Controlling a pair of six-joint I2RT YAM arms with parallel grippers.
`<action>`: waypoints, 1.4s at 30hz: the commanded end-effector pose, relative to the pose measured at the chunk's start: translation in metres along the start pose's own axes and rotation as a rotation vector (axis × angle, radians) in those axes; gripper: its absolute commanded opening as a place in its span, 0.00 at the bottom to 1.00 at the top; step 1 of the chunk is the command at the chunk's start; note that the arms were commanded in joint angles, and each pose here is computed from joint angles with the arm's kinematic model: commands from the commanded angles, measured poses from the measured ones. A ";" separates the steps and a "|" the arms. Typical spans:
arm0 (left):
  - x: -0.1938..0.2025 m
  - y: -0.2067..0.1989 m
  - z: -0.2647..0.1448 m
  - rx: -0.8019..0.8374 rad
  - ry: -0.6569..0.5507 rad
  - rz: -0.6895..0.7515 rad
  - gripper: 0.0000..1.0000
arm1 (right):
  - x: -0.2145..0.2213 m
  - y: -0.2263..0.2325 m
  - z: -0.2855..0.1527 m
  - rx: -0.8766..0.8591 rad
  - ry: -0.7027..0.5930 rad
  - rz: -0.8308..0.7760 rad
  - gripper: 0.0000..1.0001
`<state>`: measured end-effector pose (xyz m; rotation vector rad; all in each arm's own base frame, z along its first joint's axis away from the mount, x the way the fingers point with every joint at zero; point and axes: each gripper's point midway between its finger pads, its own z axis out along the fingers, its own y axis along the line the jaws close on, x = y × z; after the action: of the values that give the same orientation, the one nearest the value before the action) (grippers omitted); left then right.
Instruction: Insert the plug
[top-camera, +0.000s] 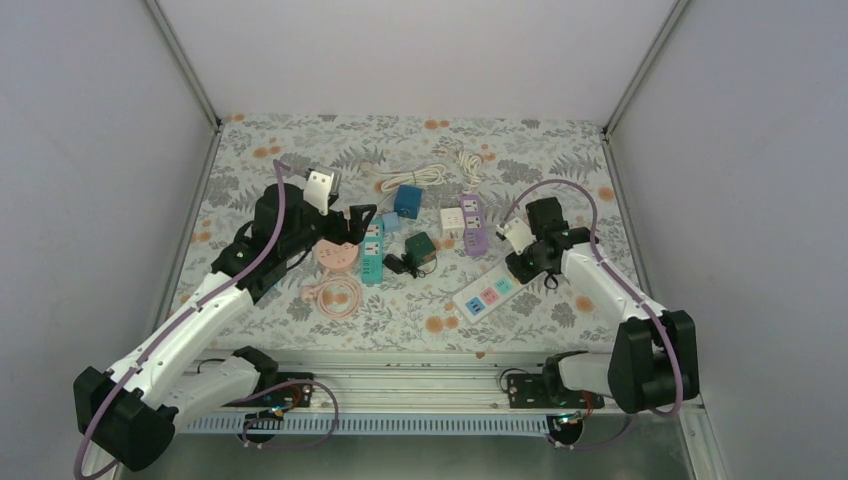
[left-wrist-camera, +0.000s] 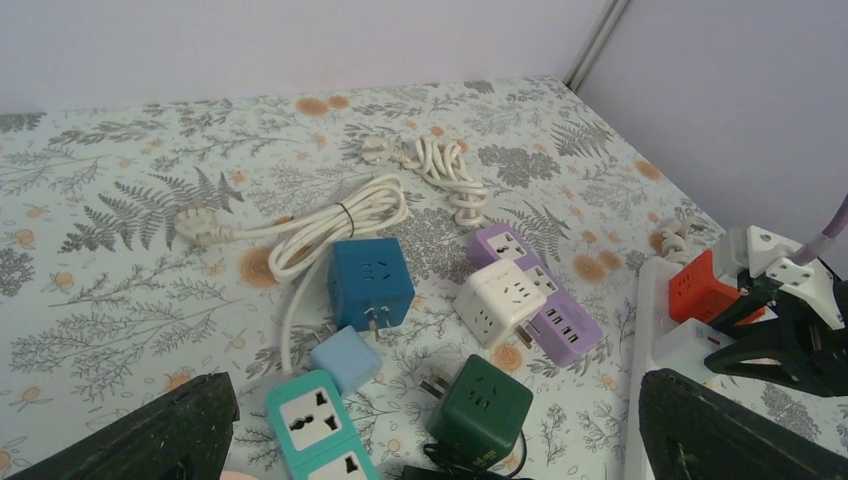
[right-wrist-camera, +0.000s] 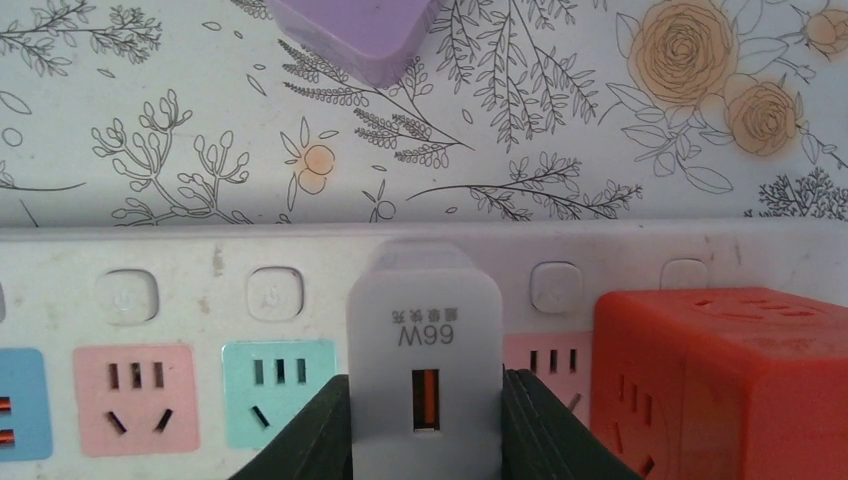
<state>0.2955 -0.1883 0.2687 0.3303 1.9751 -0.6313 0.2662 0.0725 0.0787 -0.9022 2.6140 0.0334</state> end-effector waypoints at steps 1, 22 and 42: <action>0.000 0.003 0.001 -0.009 -0.007 0.006 1.00 | 0.013 0.002 0.009 -0.018 0.068 -0.017 0.24; 0.000 0.008 0.001 -0.028 -0.006 0.008 1.00 | -0.035 0.008 -0.029 -0.072 -0.133 -0.028 0.60; -0.019 0.022 -0.005 -0.100 -0.099 -0.068 1.00 | -0.152 -0.011 -0.139 -0.145 -0.600 0.400 0.72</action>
<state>0.3059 -0.1763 0.2674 0.2456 1.9832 -0.5942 0.3108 0.1265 0.2436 -0.5596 2.1822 0.4041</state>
